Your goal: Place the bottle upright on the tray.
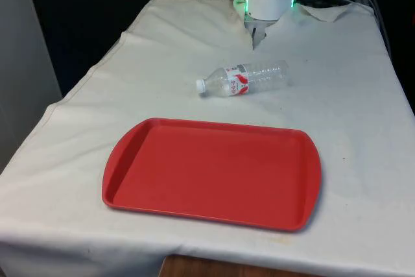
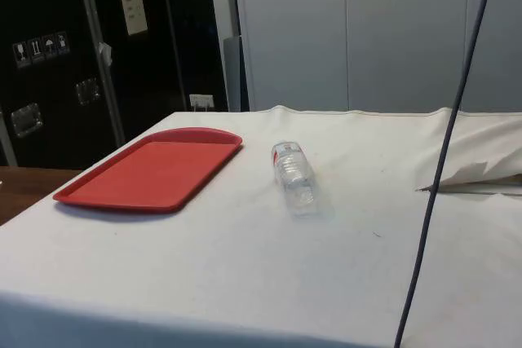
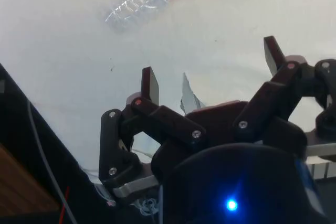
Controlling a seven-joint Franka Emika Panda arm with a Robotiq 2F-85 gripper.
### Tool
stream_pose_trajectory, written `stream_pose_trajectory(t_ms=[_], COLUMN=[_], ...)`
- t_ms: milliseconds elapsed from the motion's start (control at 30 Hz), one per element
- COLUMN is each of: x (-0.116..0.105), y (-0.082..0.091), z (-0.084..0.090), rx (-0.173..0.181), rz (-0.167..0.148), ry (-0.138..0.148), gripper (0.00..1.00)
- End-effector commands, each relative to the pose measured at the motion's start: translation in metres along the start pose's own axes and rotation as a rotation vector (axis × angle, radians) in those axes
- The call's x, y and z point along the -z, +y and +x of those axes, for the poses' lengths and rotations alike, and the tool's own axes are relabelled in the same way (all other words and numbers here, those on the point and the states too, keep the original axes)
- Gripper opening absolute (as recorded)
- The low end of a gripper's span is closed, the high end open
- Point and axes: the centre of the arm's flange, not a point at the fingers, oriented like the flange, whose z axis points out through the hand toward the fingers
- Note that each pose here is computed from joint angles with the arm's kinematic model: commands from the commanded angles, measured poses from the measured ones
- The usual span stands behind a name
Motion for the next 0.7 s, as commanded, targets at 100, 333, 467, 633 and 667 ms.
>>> stream_pose_trajectory(t_ms=[100, 333, 467, 633, 667], x=[-0.005, -0.015, -0.02, -0.026, -0.027], y=[-0.001, -0.004, -0.007, -0.009, -0.012], z=[-0.002, -0.005, -0.009, -0.011, -0.012], rx=[-0.012, -0.014, -0.022, -0.019, -0.025], rz=[0.002, 0.007, 0.013, 0.015, 0.012], ry=[-0.002, -0.027, -0.022, -0.038, -0.026], gripper=[1.0, 1.0, 1.0, 1.0, 1.0])
